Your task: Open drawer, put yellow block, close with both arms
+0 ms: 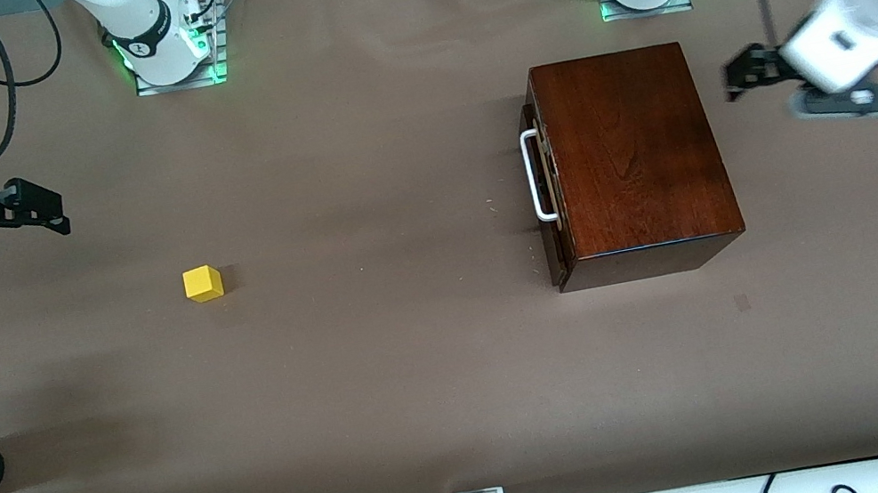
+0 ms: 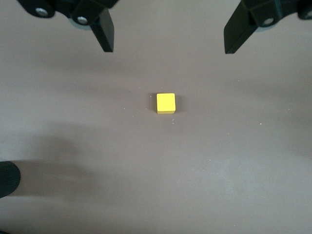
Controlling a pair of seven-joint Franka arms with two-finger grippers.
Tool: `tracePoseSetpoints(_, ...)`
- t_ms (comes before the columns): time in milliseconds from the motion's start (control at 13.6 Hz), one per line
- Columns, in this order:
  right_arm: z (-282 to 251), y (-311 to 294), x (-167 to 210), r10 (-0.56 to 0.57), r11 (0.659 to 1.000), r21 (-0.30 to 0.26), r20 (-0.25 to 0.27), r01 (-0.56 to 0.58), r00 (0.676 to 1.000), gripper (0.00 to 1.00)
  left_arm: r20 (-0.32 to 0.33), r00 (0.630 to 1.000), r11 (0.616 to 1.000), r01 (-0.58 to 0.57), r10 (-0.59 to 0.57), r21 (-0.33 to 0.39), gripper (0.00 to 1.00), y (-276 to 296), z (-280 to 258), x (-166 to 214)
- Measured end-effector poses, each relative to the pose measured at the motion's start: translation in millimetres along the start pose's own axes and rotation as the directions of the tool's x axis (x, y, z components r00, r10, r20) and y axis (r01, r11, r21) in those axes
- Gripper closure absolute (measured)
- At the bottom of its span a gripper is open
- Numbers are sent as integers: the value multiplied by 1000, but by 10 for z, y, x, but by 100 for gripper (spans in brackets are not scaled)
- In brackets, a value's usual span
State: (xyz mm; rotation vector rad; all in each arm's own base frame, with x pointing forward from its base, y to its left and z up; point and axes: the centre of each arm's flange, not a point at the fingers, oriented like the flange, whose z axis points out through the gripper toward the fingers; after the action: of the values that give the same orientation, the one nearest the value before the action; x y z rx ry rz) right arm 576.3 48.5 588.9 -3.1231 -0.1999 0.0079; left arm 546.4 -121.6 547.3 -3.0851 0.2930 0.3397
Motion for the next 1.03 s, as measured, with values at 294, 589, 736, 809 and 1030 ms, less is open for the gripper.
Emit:
tracePoseSetpoints(294,0,2,0,0,1000,0,0,0,1000,0,-23,998,999,52,-52,-2,0,1296,374,210)
tracePoseSetpoints(589,0,2,1,0,1000,0,0,0,1000,0,-49,991,992,127,-127,-8,0,2293,895,323)
tracePoseSetpoints(736,1,2,1,0,1000,0,0,0,1000,0,-70,991,990,116,-110,78,0,2668,1235,326)
tracePoseSetpoints(809,1,2,1,0,1000,0,0,0,1000,0,-69,993,988,106,-99,113,0,2824,1406,312)
tracePoseSetpoints(1030,1,2,1,0,1000,0,0,0,1000,0,-93,993,985,84,-71,152,0,2994,1728,374)
